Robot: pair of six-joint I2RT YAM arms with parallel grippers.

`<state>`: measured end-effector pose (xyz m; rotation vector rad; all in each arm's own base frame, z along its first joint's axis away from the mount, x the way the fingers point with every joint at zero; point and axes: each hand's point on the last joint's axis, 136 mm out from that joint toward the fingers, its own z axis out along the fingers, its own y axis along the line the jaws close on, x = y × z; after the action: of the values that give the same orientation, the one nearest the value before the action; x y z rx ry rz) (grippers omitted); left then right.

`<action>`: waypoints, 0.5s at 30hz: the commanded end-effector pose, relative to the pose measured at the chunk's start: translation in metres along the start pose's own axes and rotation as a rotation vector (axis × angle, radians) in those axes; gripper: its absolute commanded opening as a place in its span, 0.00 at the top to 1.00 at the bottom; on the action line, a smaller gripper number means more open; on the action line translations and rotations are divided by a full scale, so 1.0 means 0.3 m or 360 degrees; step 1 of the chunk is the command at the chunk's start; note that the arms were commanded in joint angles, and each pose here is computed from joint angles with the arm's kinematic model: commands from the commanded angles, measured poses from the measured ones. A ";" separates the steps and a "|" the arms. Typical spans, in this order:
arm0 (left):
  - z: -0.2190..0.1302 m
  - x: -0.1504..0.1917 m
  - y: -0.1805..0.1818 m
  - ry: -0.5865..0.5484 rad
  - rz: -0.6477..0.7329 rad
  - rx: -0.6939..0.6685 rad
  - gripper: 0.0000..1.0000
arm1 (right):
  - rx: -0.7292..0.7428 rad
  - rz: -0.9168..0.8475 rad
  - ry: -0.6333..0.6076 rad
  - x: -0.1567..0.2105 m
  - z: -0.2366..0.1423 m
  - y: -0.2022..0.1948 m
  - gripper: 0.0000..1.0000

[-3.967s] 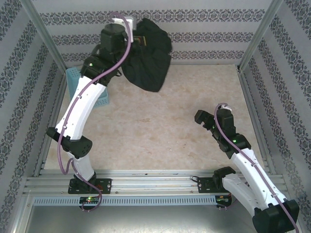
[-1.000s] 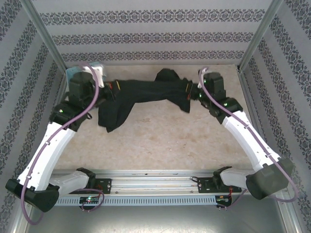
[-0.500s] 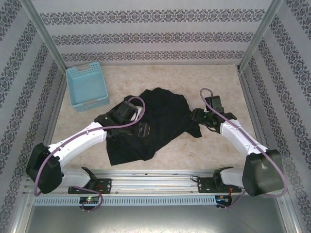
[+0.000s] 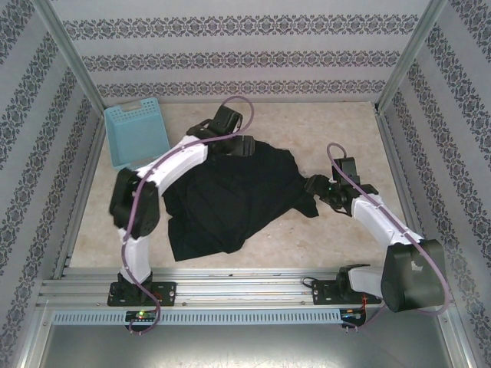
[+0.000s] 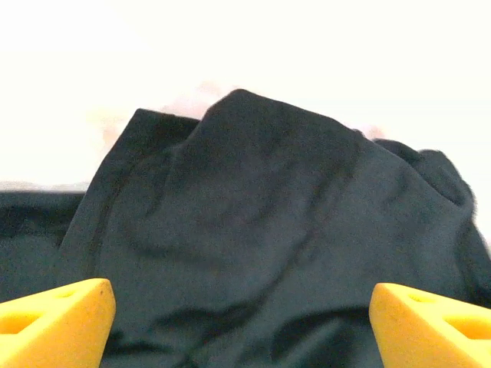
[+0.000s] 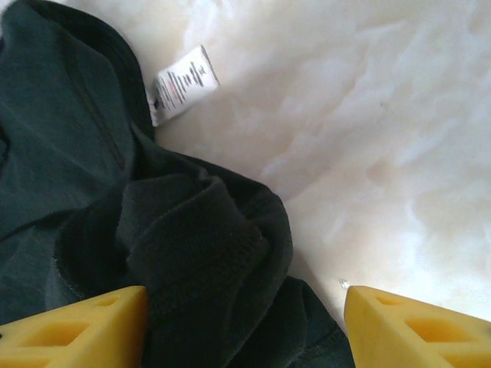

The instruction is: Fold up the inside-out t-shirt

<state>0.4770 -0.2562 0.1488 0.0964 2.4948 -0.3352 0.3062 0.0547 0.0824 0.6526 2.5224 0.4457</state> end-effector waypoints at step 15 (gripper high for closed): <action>0.424 -0.092 0.068 0.0030 0.0003 -0.0103 0.34 | -0.0105 0.0097 0.0054 0.050 0.090 0.033 0.30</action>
<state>0.5703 -0.2709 0.0617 0.0540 2.5064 -0.2177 0.2985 0.0641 0.0537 0.7457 2.5250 0.5124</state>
